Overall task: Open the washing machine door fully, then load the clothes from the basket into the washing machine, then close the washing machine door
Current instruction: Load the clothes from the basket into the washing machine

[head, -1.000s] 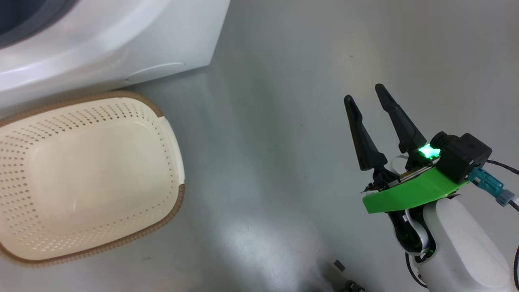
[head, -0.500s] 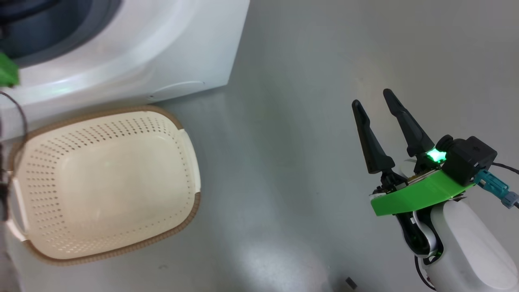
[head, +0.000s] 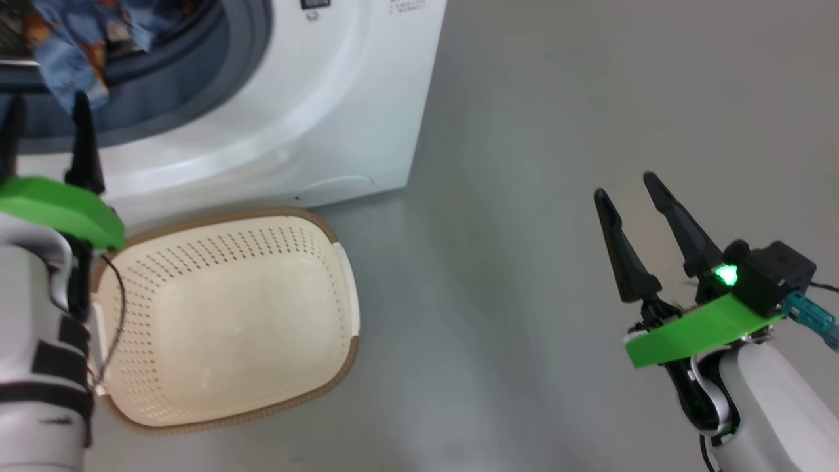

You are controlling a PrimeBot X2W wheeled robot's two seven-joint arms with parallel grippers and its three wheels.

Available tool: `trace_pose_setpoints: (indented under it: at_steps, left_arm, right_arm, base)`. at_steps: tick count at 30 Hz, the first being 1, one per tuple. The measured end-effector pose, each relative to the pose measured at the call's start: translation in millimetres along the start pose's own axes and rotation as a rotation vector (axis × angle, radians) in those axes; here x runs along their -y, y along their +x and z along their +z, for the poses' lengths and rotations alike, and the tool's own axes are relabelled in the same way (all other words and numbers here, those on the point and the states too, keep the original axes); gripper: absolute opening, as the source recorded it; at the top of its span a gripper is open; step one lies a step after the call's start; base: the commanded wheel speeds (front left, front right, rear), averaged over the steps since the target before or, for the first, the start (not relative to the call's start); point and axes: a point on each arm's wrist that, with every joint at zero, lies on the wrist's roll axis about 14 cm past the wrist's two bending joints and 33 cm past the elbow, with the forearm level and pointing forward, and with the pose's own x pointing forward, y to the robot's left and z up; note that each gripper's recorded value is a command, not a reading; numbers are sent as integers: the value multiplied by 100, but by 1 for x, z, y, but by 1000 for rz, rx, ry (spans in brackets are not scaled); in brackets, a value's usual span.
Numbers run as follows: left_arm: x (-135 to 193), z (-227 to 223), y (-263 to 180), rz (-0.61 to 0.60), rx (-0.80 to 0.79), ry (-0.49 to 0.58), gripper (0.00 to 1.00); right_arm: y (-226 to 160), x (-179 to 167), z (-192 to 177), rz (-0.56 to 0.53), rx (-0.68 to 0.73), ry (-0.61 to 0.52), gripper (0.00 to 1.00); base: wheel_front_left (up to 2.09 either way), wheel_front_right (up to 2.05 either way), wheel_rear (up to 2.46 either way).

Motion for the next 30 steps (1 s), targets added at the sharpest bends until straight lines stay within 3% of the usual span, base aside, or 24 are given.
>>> trace_pose_setpoints:
  at_steps: [11,30]
  left_arm:
    - [-1,6,-65,28,32,-57,100]
    - [-32,9,-187,127,121,-51,100]
  right_arm:
    - [-27,-11,10,16,12,5,100]
    - [-64,-28,27,54,55,3,100]
  base:
    - [0,0,0]
    - [0,0,0]
